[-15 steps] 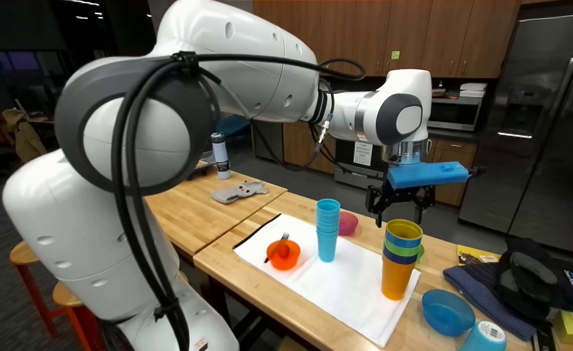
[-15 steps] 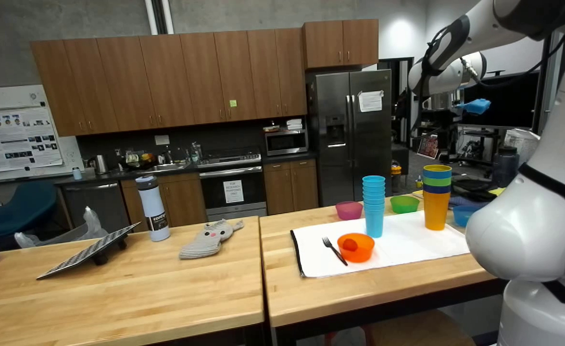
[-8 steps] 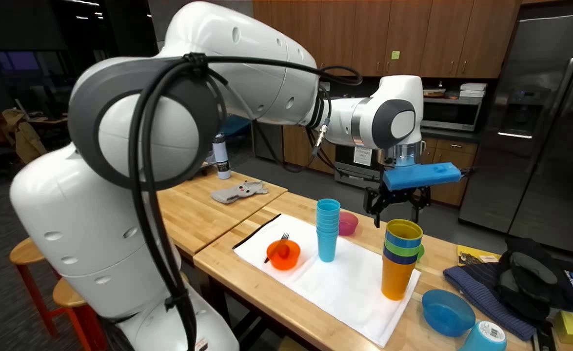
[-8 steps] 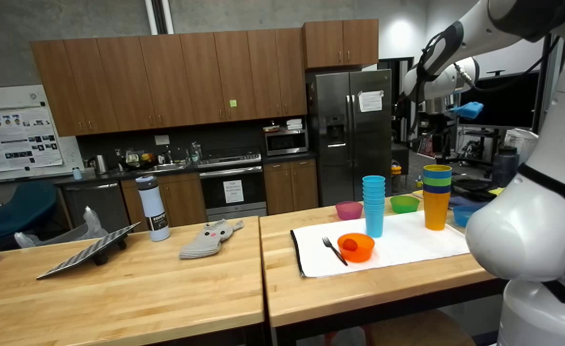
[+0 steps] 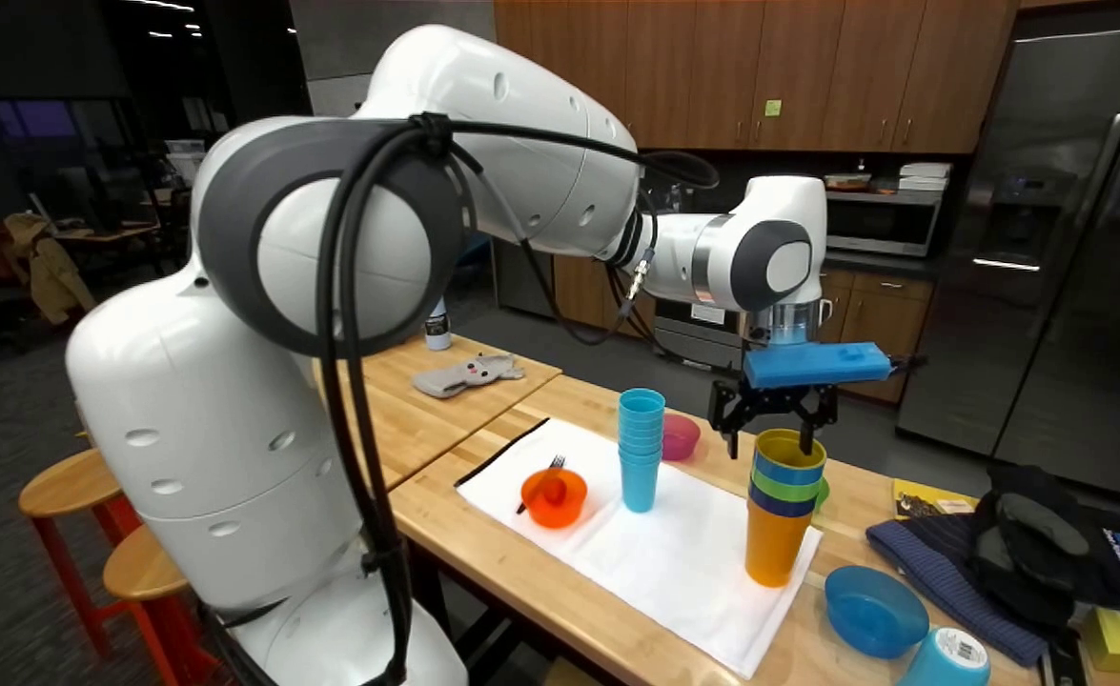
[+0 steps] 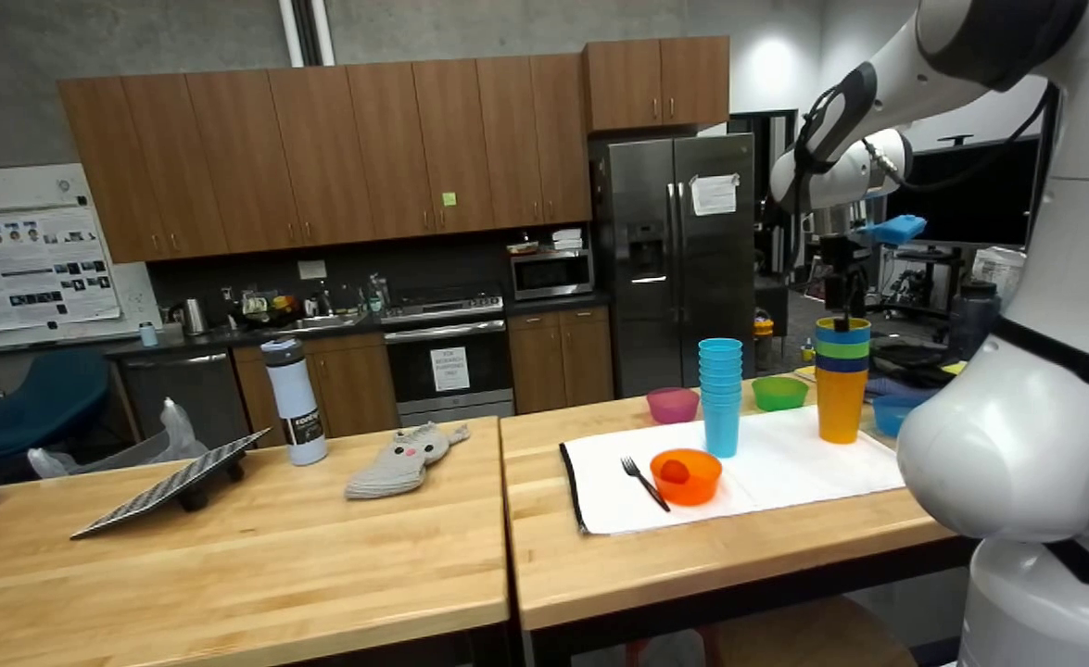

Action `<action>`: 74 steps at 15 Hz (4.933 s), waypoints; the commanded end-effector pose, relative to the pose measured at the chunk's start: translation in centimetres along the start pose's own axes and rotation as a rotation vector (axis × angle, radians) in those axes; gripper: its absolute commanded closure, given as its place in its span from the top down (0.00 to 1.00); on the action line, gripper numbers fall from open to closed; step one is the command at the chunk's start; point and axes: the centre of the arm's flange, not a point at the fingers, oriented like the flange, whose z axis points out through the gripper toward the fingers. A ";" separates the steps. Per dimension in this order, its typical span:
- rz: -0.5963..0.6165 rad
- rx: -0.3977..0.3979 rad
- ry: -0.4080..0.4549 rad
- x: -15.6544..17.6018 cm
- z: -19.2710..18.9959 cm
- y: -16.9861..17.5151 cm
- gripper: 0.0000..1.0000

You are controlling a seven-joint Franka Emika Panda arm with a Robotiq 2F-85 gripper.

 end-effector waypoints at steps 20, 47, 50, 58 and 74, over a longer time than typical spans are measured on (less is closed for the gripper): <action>0.018 -0.007 -0.004 1.7 0.9 -0.2 0.03; 0.022 -0.067 0.027 0.5 -2.9 0.0 0.02; 0.024 -0.081 0.045 0.4 -4.1 0.1 0.02; 0.031 -0.144 0.123 -0.9 -9.2 0.4 0.02; -0.020 -0.016 0.211 -2.5 -16.6 -1.3 0.02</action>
